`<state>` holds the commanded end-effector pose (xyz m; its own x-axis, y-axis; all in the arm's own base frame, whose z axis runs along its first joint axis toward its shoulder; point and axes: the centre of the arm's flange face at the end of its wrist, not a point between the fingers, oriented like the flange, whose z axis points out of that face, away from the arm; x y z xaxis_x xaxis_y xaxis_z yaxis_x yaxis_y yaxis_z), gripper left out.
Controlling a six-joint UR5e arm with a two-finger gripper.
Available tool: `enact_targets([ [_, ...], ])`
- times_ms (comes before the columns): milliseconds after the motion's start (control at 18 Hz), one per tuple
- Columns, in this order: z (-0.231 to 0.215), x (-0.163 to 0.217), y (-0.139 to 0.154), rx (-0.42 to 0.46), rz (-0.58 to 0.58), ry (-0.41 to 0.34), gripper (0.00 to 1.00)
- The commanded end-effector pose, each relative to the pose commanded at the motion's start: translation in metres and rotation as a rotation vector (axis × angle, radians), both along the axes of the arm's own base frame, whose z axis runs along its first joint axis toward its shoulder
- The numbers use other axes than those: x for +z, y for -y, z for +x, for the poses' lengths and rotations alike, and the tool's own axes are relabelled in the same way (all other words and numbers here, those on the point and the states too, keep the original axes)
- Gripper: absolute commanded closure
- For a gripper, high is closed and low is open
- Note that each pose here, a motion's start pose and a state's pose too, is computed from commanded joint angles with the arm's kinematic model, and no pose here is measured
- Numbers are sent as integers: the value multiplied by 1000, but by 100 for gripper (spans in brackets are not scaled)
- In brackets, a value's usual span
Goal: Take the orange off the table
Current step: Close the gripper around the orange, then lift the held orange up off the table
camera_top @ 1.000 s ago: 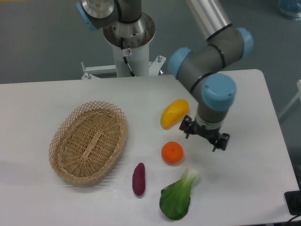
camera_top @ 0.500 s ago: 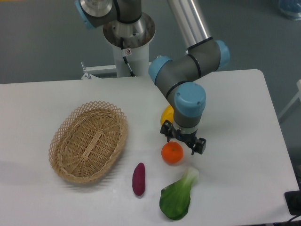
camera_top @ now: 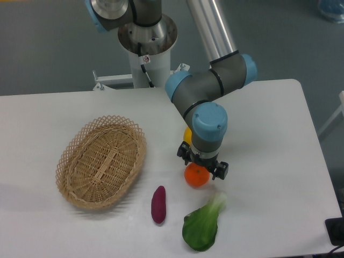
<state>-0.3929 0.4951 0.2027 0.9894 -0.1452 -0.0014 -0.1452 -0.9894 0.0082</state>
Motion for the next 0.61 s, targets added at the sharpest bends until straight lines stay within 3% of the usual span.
enact_targets([
  [389, 1, -14, -5, -5, -1, -1, 1],
  [611, 0, -14, -9, 28, 10, -18, 22],
])
